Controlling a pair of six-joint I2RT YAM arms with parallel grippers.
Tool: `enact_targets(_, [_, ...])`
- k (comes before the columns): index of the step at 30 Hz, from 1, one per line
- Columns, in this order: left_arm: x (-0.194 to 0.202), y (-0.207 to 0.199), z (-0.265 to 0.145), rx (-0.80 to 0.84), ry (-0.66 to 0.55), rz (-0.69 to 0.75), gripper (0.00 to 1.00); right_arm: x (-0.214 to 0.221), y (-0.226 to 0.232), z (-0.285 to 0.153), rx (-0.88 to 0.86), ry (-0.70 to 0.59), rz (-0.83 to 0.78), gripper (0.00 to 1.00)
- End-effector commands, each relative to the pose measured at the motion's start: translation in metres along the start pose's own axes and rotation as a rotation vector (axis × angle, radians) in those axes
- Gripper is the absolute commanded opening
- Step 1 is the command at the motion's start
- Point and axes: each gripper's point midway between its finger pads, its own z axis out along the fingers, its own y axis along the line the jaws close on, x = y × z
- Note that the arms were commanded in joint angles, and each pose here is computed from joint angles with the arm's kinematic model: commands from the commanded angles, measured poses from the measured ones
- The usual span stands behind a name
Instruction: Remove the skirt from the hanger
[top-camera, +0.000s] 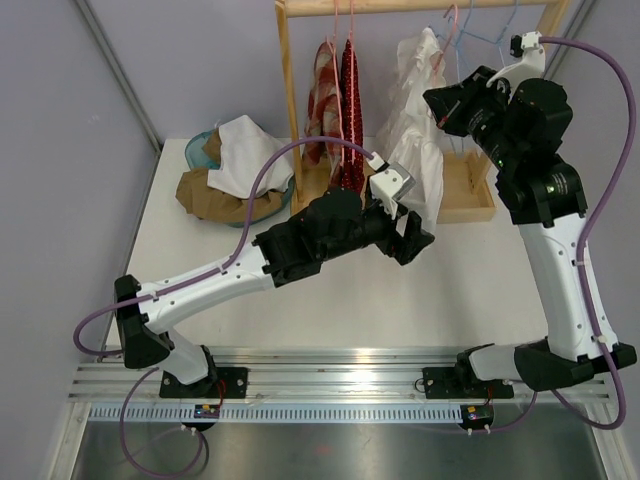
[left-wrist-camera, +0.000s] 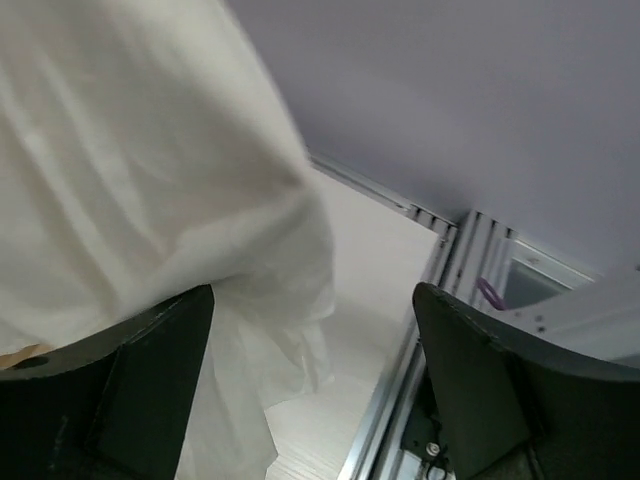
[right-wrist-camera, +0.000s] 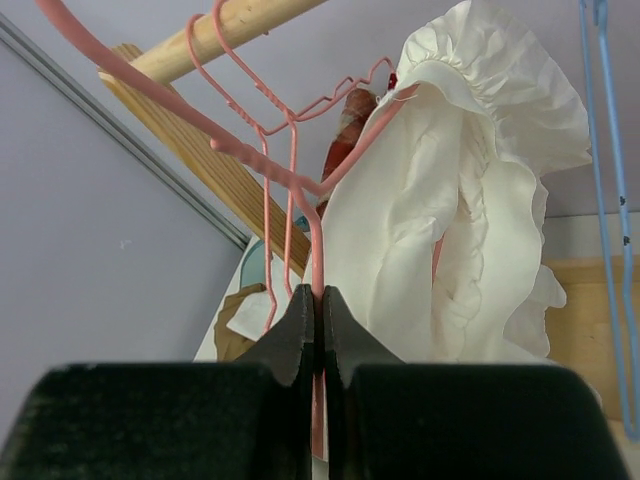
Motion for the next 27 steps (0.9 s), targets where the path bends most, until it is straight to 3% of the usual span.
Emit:
enact_targets(1, [-0.044, 0.026, -0.005, -0.16, -0.151, 0.031, 0.8, -0.048, 0.032, -0.039, -0.096, -0.152, 0.027, 0.0])
enact_targets(5, [-0.047, 0.025, -0.002, -0.157, -0.169, 0.029, 0.43, -0.049, 0.035, -0.047, -0.103, -0.151, 0.04, 0.0])
enact_targets(7, [-0.048, 0.021, -0.001, -0.137, -0.172, 0.021, 0.38, -0.045, 0.034, -0.048, -0.101, -0.144, 0.051, 0.0])
enact_targets(9, [-0.051, 0.017, -0.002, -0.119, -0.18, 0.018, 0.48, -0.041, 0.032, -0.048, -0.1, -0.137, 0.061, 0.0])
enact_targets(11, [-0.055, 0.009, -0.006, -0.088, -0.19, 0.019, 0.66, -0.038, 0.031, -0.048, -0.101, -0.134, 0.073, 0.0])
enact_targets(13, [-0.063, 0.0, -0.011, -0.054, -0.212, 0.032, 0.91, -0.034, 0.028, -0.047, -0.094, -0.13, 0.081, 0.0])
enact_targets(14, [-0.065, -0.004, -0.012, -0.04, -0.218, 0.036, 0.97, -0.033, 0.028, -0.047, -0.094, -0.126, 0.086, 0.0])
enact_targets(17, [-0.065, -0.014, -0.013, 0.013, -0.219, 0.047, 0.99, -0.03, 0.028, -0.047, -0.097, -0.121, 0.097, 0.0])
enact_targets(18, [-0.064, -0.014, -0.012, 0.013, -0.215, 0.039, 0.96, -0.03, 0.027, -0.047, -0.095, -0.122, 0.101, 0.0])
enact_targets(19, [-0.063, -0.015, -0.011, 0.014, -0.214, 0.038, 0.66, -0.031, 0.027, -0.047, -0.094, -0.126, 0.101, 0.0])
enact_targets(21, [-0.059, -0.014, -0.007, 0.01, -0.202, 0.03, 0.27, -0.031, 0.026, -0.047, -0.088, -0.13, 0.1, 0.0])
enact_targets(22, [-0.058, -0.012, -0.007, 0.001, -0.201, 0.023, 0.0, -0.033, 0.027, -0.048, -0.088, -0.135, 0.099, 0.0])
enact_targets(27, [-0.045, -0.019, -0.02, 0.002, -0.182, 0.008, 0.0, -0.038, 0.02, -0.037, -0.048, -0.143, 0.055, 0.0])
